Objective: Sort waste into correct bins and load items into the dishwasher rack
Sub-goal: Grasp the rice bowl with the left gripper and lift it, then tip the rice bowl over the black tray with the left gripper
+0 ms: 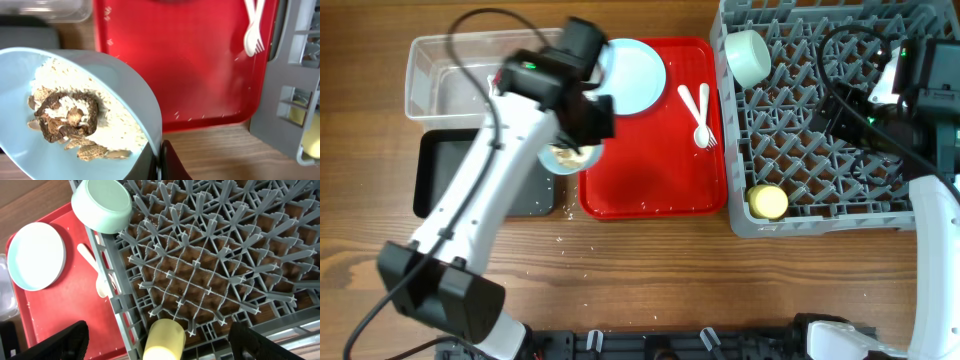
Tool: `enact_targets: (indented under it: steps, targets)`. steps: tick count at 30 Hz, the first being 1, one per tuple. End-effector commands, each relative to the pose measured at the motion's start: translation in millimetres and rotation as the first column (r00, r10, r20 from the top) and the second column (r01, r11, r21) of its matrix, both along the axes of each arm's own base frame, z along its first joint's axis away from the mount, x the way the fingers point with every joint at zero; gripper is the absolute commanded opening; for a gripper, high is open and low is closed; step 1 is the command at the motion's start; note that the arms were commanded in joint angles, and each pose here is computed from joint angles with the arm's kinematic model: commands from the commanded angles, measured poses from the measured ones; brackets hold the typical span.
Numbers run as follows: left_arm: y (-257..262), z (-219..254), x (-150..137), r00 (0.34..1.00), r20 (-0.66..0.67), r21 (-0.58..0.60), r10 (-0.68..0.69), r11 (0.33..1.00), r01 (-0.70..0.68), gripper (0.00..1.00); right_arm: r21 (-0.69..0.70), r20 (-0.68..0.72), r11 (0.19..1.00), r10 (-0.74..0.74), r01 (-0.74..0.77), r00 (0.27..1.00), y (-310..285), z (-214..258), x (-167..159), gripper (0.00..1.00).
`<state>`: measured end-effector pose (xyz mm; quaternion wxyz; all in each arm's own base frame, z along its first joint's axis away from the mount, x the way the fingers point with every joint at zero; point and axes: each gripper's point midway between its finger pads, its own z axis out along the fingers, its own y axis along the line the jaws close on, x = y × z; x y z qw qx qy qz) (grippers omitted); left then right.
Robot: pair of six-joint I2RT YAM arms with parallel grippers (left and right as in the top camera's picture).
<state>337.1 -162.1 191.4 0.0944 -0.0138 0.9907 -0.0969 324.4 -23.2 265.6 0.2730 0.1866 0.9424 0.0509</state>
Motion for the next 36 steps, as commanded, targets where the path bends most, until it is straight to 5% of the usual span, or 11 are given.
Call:
enact_targets:
  steps: [1, 10, 21, 31, 36]
  targets:
    - [44, 2, 6, 0.998, -0.053, -0.155, -0.035, 0.988, 0.026, 0.04, 0.000, -0.013, 1.000, 0.016, -0.016, 1.000, 0, -5, 2, 0.91]
    - [126, -34, 15, 0.997, -0.033, -0.503, 0.067, 0.861, -0.074, 0.04, 0.000, -0.010, 1.000, 0.016, -0.016, 1.000, 0, -4, 3, 0.91]
    - [168, -40, 14, 0.963, 0.028, -0.792, 0.270, 0.593, -0.143, 0.04, -0.001, -0.006, 1.000, 0.017, -0.017, 1.000, 0, -4, 4, 0.91]
    - [186, -33, 20, 0.942, 0.005, -0.879, 0.336, 0.451, -0.157, 0.04, 0.000, -0.005, 1.000, 0.016, -0.016, 1.000, 0, -4, 4, 0.91]
    - [199, -58, 26, 0.923, -0.108, -0.926, 0.369, 0.300, -0.228, 0.04, -0.001, -0.006, 1.000, 0.017, -0.017, 1.000, 0, -4, 4, 0.91]
